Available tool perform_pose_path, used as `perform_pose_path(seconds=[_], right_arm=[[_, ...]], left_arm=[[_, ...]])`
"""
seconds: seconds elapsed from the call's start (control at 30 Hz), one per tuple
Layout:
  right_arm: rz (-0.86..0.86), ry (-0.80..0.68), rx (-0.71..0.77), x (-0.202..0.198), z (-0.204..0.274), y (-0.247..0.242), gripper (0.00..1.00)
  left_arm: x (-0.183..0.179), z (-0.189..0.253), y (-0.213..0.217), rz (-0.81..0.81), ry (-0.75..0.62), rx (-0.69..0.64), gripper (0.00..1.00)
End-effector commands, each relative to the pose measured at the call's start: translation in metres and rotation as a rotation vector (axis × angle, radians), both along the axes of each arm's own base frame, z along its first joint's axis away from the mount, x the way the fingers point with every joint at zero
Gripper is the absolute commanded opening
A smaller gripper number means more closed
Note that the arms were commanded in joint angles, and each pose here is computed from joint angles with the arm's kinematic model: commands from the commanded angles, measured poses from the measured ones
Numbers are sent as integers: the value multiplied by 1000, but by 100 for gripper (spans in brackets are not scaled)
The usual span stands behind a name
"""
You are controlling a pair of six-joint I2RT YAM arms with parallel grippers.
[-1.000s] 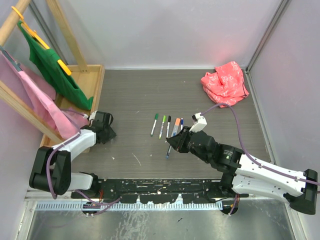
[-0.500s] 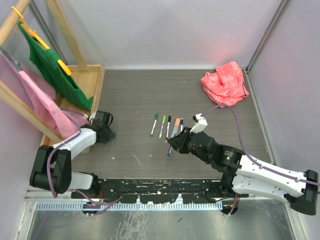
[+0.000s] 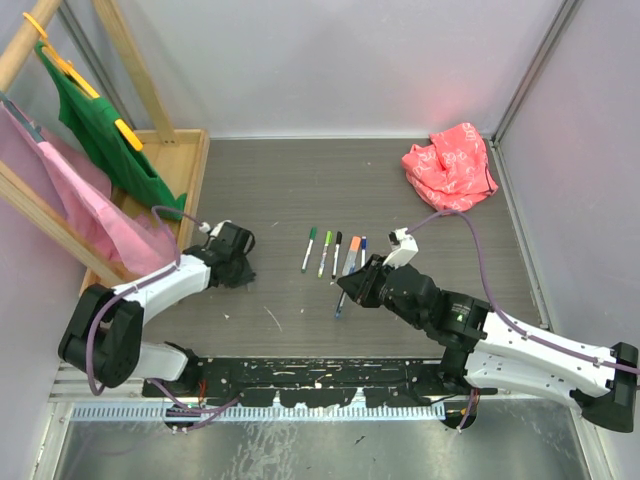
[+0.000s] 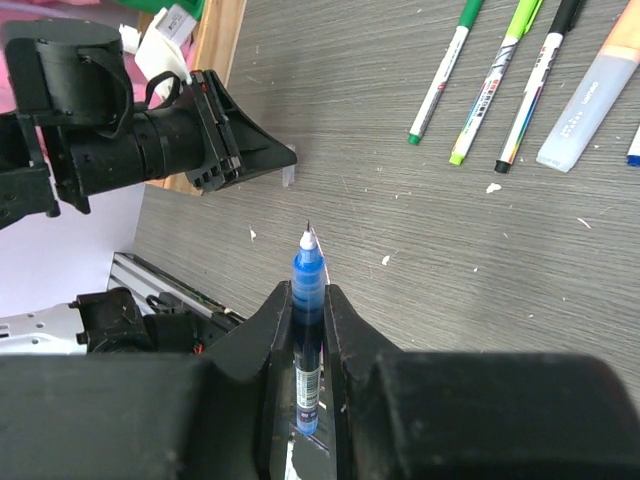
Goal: Insert the pens into the pen caps
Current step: Move the pen cap to the center of the board.
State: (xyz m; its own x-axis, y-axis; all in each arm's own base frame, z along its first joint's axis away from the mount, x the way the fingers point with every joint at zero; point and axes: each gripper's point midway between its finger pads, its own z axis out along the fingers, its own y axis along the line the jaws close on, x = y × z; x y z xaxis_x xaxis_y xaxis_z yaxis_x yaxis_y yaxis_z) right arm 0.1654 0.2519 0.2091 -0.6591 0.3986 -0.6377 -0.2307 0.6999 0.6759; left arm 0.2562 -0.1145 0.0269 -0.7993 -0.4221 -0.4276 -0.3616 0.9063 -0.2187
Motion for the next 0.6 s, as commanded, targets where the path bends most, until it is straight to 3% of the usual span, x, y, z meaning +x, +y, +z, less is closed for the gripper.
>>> perform_pose_path(seconds=[0.0, 0.33, 0.57], right_arm=[[-35, -28, 43, 5, 12, -4, 0], [-47, -30, 40, 6, 13, -7, 0], [-49, -24, 37, 5, 11, -8, 0]], left_arm=[[13, 38, -48, -123, -112, -74, 14], [-8, 30, -129, -348, -118, -60, 14], [-17, 19, -150, -411, -110, -10, 14]])
